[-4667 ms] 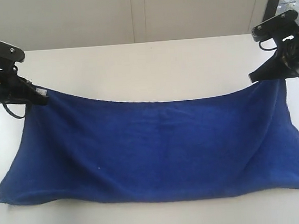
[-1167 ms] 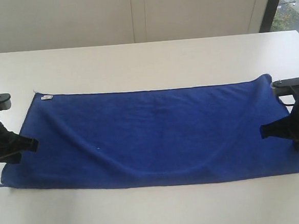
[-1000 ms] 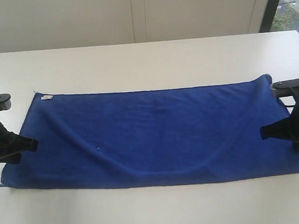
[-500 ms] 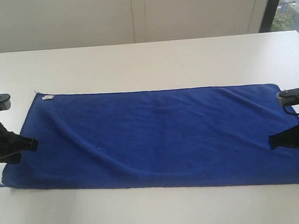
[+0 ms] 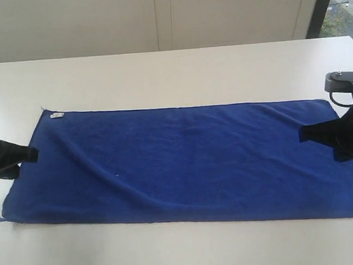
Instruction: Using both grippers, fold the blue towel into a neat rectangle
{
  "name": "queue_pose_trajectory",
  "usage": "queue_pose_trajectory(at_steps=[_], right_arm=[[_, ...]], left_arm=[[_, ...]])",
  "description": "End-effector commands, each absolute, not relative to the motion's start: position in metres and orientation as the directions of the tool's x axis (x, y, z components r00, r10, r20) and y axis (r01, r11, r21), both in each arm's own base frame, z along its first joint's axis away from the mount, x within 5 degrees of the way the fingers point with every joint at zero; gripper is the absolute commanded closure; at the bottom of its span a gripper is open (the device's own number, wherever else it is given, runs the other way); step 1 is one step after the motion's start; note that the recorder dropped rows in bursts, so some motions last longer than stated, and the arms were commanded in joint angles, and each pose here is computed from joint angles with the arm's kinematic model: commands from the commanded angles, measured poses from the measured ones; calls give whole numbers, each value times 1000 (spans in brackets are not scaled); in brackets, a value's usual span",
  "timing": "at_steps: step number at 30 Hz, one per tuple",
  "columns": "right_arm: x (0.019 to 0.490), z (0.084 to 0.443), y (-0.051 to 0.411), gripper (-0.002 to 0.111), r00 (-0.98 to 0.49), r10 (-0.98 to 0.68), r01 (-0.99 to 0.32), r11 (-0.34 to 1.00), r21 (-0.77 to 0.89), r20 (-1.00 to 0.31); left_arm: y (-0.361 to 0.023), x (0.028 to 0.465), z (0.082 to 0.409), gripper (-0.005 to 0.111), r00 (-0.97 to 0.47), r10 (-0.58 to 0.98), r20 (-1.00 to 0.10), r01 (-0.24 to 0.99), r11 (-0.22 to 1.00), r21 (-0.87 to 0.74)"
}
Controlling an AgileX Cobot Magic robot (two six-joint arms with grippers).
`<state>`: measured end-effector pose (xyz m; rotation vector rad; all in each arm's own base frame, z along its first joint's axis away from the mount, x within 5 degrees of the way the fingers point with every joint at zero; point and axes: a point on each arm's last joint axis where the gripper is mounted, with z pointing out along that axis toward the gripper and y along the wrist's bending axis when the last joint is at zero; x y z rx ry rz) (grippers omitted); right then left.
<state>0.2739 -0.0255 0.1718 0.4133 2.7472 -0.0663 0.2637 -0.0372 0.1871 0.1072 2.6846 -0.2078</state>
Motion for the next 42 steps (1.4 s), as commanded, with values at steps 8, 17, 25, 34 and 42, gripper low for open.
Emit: queue_pose_trajectory(at_steps=[8, 17, 25, 34, 42], right_arm=[[275, 176, -17, 108, -890, 241, 252, 967, 22, -387], [275, 176, -17, 108, -890, 241, 252, 967, 22, -387], [274, 176, -17, 108, -893, 241, 253, 967, 19, -380], [274, 176, -17, 108, -893, 241, 253, 967, 19, -380], [274, 176, -17, 108, -894, 241, 253, 967, 18, -378]], left_arm=[[-54, 253, 144, 107, -955, 184, -234, 216, 969, -122], [-52, 245, 142, 107, -961, 235, -144, 252, 961, -111], [-50, 242, 140, 107, -963, 252, -99, 262, 959, -108], [-46, 240, 139, 107, -960, 272, -68, 276, 959, -60], [-46, 242, 141, 107, -960, 267, -88, 273, 960, -60]])
